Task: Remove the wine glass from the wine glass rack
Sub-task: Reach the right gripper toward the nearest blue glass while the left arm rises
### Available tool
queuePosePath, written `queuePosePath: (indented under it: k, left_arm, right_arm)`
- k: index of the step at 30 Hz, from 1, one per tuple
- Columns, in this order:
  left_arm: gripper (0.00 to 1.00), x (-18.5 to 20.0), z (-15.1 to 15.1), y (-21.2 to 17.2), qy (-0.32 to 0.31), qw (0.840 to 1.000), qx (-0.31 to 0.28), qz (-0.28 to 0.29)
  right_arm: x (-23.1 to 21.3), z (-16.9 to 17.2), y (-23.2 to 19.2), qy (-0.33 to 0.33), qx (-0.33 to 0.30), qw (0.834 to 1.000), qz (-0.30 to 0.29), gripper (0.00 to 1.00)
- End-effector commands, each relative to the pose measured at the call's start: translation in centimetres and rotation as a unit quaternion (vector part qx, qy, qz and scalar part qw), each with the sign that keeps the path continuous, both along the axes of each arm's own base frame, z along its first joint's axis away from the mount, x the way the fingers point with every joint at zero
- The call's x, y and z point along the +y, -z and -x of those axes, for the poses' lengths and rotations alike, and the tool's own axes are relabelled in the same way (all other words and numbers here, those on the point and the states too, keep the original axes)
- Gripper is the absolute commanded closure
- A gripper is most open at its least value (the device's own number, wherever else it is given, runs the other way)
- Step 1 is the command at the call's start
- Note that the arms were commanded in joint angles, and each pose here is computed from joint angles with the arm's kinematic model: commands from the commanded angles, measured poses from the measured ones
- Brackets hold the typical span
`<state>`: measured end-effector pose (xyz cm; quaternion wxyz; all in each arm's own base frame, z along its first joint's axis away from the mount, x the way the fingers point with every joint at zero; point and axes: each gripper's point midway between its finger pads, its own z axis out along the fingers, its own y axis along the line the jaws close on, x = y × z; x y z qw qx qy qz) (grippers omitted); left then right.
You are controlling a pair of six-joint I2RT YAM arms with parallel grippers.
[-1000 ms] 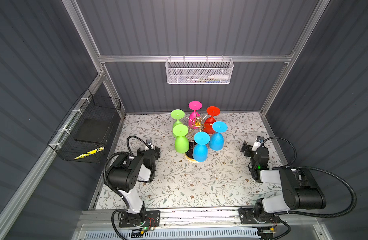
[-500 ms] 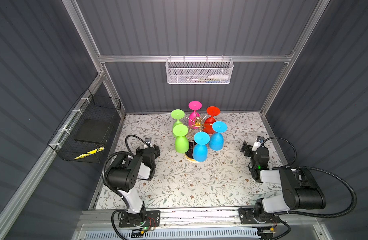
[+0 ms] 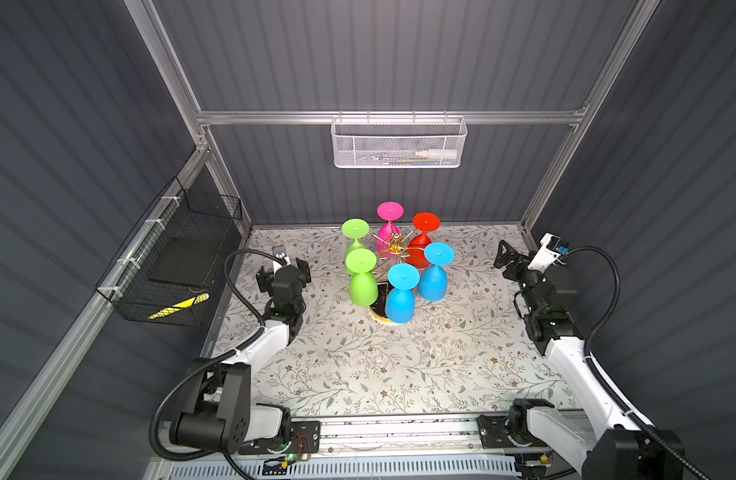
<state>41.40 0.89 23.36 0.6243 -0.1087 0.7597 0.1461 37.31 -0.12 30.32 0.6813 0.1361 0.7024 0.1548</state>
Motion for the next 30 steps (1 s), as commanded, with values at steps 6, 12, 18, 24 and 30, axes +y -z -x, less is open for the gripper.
queuePosePath:
  k: [6, 12, 18, 24, 30]
  left_arm:
    - [0.04, -2.4, 2.0, -3.9, 0.08, 0.996, -0.005, 0.047]
    - [0.07, -3.5, 3.1, -8.2, 0.124, 0.988, -0.072, 0.053]
    - [0.01, -4.0, 3.0, -7.9, 0.139, 0.987, -0.066, 0.045]
    - [0.0, -4.3, 3.3, -7.9, 0.147, 0.985, -0.065, 0.054]
    - [0.01, -4.3, 3.6, -7.9, 0.15, 0.985, -0.065, 0.06]
  right_arm:
    - [5.7, 1.1, -1.2, -0.177, 0.035, 0.974, -0.136, 0.12]
    - [7.8, 2.1, -1.6, -0.231, 0.116, 0.948, -0.186, 0.23]
    - [10.8, 3.5, -2.0, -0.274, 0.167, 0.919, -0.229, 0.3]
    - [13.8, 4.3, -1.8, -0.291, 0.208, 0.905, -0.229, 0.31]
    - [15.9, 4.0, -2.1, -0.317, 0.214, 0.89, -0.247, 0.35]
